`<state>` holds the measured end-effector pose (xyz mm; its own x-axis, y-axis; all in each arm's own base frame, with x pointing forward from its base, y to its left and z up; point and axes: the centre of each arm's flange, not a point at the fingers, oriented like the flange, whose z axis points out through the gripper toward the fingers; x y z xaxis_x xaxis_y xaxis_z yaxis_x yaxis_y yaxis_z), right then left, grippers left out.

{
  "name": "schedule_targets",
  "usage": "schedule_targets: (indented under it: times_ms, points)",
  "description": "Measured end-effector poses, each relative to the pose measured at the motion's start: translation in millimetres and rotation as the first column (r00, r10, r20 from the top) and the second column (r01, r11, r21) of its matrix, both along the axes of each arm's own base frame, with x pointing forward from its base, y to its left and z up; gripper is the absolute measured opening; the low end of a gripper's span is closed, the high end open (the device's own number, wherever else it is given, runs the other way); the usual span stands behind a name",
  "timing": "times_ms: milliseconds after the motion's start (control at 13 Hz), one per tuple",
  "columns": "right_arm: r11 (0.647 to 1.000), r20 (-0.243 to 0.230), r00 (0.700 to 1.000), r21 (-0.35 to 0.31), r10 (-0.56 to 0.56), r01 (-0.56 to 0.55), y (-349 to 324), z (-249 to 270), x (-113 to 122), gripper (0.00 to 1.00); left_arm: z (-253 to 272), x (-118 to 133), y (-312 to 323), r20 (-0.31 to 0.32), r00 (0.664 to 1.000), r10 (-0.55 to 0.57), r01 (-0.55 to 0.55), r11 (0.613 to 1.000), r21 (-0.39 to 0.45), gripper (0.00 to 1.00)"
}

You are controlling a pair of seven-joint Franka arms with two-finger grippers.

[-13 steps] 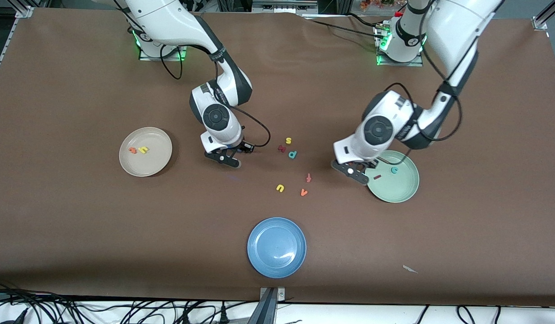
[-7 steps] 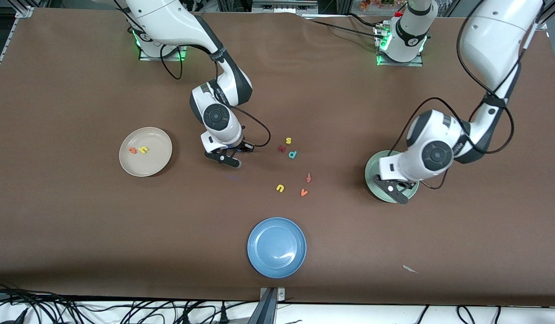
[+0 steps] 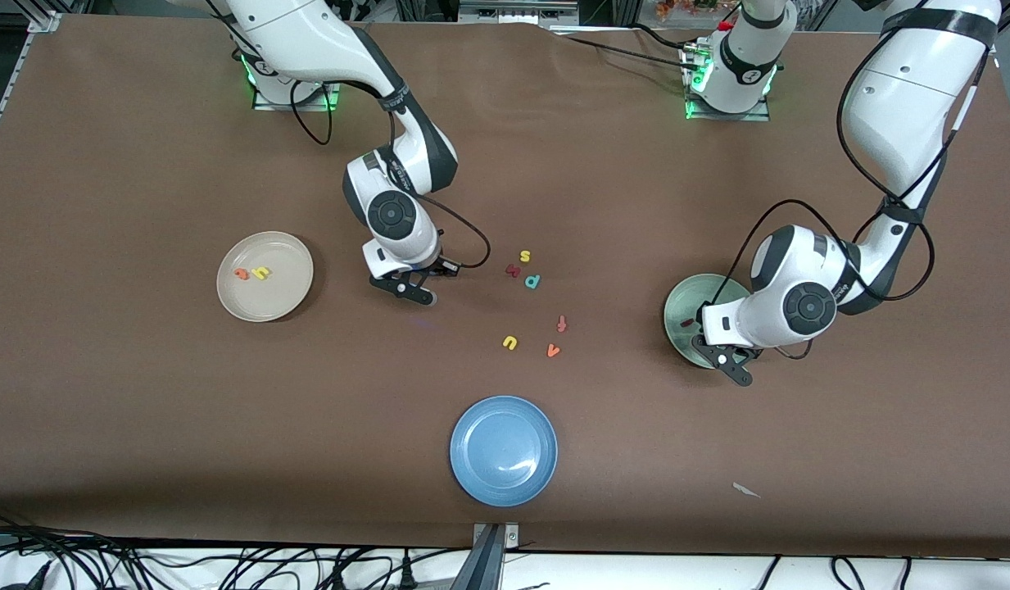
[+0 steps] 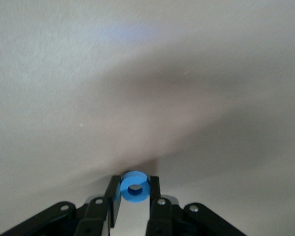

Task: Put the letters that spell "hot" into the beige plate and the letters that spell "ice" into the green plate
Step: 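Drop the e on the green plate and the o on the white plate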

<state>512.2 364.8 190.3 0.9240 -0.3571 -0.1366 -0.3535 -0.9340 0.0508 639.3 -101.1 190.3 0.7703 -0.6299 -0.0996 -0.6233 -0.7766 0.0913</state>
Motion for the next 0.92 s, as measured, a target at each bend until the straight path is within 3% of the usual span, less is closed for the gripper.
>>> schedule_targets:
  times_ms: [307, 614, 767, 921]
  points:
    - [0.999, -0.066, 0.998, -0.038, 0.02, -0.023, -58.8, 82.9, 38.3, 0.27, 60.0, 9.1, -3.6, 0.035, 0.999, -0.01, 0.009, 1.0, 0.03, 1.0]
    - [0.984, -0.176, 0.97, -0.031, 0.167, -0.175, -185.9, 117.2, 68.3, 0.27, 148.7, 1.5, -19.2, 0.069, 0.998, -0.012, 0.006, 0.996, 0.086, 1.0]
    - [0.973, -0.219, 0.95, -0.012, 0.221, -0.229, -241.6, 103.1, 67.6, 0.27, 206.1, -2.2, -14.9, 0.075, 0.997, 0.009, -0.018, 0.991, 0.129, 1.0]
    - [0.964, -0.226, 0.939, -0.001, 0.258, -0.265, -273.5, 75.7, 59.5, 0.27, 264.6, -8.4, -6.1, 0.052, 0.998, 0.037, -0.045, 0.984, 0.172, 1.0]
